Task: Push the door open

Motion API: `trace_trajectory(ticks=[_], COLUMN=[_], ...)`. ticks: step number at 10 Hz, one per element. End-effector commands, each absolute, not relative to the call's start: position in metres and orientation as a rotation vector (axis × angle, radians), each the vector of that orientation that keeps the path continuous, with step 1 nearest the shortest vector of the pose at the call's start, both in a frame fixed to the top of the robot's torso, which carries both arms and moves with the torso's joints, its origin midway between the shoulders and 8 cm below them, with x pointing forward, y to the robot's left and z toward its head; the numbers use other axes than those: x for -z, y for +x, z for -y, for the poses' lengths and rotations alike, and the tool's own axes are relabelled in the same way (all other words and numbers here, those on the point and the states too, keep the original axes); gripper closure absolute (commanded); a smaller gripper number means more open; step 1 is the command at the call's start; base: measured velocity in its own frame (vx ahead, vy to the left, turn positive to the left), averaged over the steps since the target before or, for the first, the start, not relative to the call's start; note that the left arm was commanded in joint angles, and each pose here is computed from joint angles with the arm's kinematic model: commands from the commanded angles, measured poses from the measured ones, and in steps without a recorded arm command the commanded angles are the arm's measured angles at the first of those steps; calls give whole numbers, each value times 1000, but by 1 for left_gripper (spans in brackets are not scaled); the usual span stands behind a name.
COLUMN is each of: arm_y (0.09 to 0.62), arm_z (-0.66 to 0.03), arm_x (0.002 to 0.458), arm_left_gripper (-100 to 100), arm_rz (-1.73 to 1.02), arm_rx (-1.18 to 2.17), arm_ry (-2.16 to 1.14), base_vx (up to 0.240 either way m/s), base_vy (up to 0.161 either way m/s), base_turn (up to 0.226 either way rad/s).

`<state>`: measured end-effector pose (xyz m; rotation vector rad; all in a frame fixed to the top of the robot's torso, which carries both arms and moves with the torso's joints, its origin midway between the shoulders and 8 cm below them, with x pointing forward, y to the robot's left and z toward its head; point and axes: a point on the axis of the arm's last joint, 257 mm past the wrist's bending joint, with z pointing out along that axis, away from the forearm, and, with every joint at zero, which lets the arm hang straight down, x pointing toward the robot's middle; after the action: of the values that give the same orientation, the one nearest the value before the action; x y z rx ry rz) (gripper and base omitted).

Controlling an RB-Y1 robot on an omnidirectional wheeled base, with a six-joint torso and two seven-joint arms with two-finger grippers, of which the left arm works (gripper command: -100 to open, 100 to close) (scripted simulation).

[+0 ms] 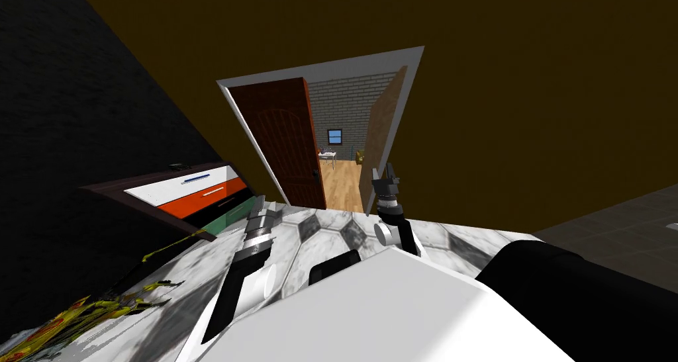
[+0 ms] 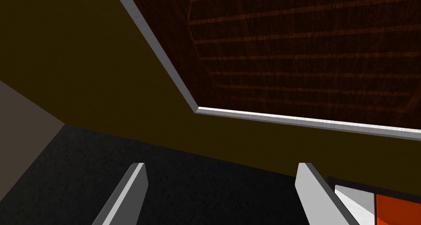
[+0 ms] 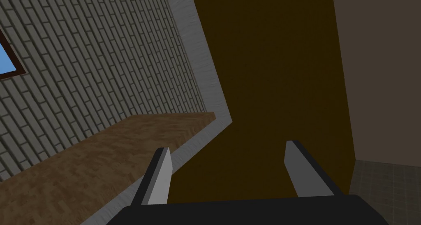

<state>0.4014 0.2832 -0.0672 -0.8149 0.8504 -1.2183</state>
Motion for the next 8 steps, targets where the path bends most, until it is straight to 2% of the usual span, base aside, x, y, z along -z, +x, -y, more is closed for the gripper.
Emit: trace_trajectory(ticks=[1,4,8], arm_y=[407,421,435], arm_z=[-281,-272,-261], arm_x=[77,100,124], arm_left_gripper=[-100,-100,-100], arm_rz=[-869,-912,-959], arm_rx=[1227,1246,1265], arm_ry=[-828,-859,-893], base_vx=[105,122,104], base_vy=[41,68,35], base_turn=[-56,-70,-57])
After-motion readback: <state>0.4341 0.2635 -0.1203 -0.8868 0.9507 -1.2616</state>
